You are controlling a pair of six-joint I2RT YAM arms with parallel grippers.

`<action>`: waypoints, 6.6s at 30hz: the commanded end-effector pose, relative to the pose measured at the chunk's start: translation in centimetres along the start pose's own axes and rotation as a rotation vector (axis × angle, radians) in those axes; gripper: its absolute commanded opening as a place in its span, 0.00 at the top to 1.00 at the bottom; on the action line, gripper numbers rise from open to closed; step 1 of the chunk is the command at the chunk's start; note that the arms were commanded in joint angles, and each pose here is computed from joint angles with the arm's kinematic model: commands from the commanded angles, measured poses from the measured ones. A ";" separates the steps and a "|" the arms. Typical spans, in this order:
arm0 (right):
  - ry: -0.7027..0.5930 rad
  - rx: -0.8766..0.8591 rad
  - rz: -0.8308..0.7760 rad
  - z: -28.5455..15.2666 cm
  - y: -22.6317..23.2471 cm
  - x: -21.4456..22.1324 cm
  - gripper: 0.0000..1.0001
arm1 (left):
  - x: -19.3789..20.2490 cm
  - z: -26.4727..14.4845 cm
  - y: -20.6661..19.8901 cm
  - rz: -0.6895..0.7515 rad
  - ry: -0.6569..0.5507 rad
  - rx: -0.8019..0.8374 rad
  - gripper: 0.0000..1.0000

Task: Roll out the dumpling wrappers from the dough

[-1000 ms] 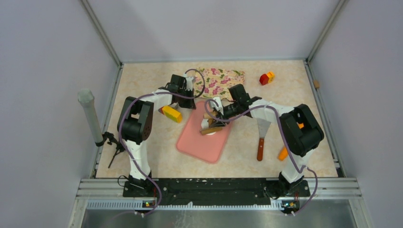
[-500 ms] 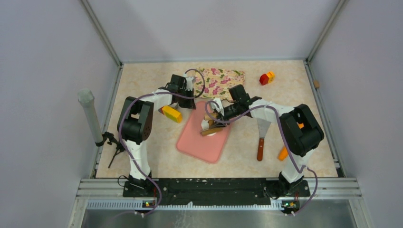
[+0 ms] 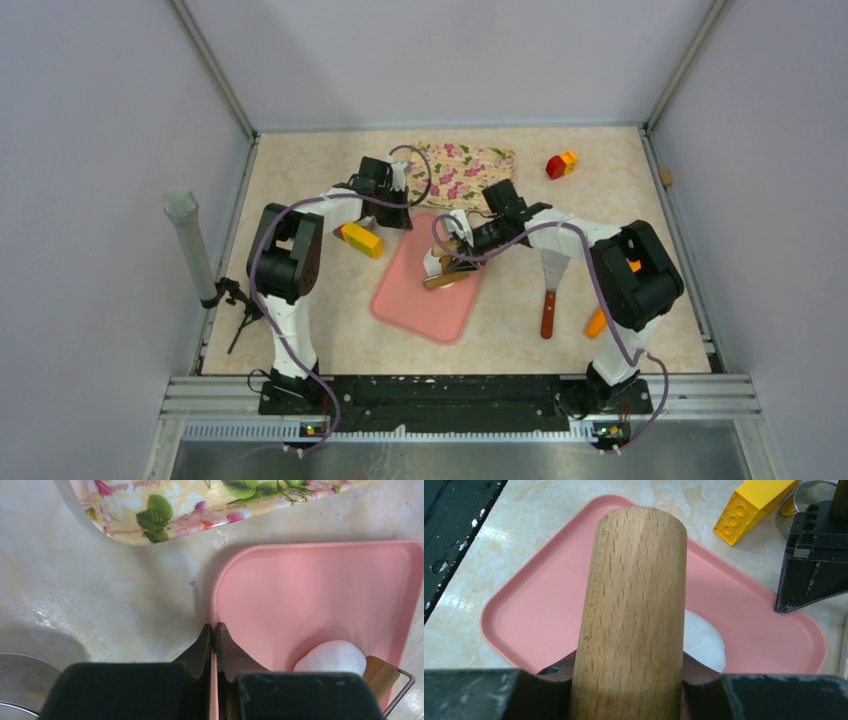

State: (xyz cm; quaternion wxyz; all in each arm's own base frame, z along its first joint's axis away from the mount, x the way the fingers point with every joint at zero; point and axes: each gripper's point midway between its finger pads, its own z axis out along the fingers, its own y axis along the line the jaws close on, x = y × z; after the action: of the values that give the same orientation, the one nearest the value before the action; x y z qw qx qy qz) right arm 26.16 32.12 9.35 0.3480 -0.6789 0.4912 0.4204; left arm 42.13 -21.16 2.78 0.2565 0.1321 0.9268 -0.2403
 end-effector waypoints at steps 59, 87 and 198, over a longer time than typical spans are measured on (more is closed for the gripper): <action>0.182 0.591 0.535 -2.3 -4.5 6.7 1.00 | 3.3 1.3 2.0 -0.027 0.080 -0.073 1.00; 0.289 0.429 0.699 1.0 0.3 10.2 1.00 | 3.3 1.2 2.2 -0.032 0.073 -0.087 1.00; 0.108 0.284 0.679 1.6 2.5 5.8 1.00 | 3.2 1.0 2.4 -0.037 0.053 -0.107 1.00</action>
State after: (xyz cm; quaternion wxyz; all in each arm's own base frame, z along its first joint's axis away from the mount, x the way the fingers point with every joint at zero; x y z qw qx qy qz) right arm 29.78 32.15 8.85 0.3734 -0.4349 0.7088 0.4113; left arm 42.76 -21.02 2.79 0.2763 0.1179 0.9251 -0.2324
